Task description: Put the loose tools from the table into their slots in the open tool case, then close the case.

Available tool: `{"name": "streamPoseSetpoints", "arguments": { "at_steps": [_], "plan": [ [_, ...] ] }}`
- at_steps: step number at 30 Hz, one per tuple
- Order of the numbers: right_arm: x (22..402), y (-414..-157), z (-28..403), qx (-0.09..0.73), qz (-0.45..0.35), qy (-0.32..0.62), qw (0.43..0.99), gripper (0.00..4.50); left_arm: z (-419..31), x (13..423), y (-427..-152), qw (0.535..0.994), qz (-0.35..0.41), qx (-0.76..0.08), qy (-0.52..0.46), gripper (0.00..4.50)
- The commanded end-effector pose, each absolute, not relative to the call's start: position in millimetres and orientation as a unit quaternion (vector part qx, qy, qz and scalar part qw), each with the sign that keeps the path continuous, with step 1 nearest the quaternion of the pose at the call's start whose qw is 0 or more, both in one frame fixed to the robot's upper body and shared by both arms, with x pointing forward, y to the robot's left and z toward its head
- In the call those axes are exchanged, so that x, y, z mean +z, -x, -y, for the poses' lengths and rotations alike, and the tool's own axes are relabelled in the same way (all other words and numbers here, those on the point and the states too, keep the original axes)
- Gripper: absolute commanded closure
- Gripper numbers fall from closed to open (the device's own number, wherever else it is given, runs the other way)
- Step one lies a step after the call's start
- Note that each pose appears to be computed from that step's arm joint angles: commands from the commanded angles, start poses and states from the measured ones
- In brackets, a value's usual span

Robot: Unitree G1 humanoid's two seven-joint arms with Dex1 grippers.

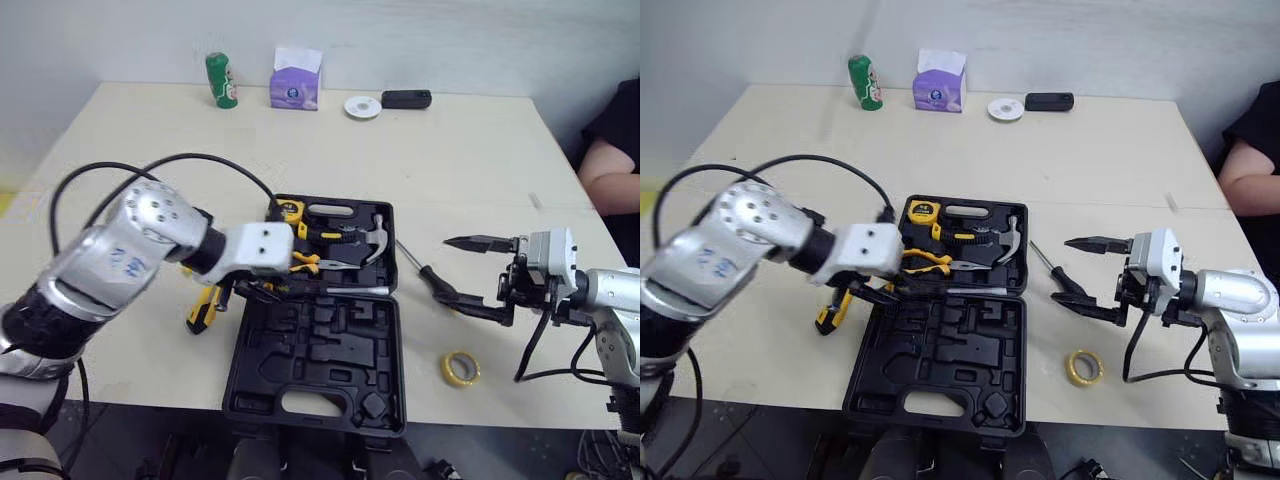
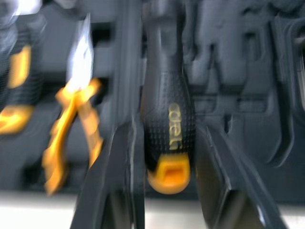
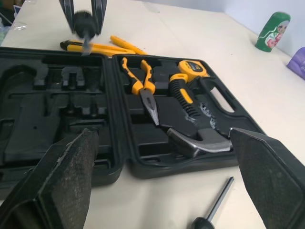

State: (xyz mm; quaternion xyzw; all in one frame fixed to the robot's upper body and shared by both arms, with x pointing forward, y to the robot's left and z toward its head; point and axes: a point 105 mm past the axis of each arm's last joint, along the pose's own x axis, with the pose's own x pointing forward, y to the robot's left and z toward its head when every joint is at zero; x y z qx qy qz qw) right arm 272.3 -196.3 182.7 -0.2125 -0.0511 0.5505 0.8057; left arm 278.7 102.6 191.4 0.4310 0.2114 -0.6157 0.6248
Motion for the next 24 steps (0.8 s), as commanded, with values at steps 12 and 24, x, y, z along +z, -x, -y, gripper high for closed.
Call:
{"name": "streamPoseSetpoints", "arguments": {
  "at_steps": [12, 24],
  "plan": [
    [177, -248, 192, 0.551, 0.049, 0.222, 0.803, 0.0, -91, 176, -300, 0.601, -0.268, -0.565, -0.498, 3.55],
    [177, -251, 188, 0.557, 0.051, 0.223, 0.799, 0.0, -100, 171, -300, 0.593, -0.288, -0.551, -0.512, 3.55]
  ]
}}
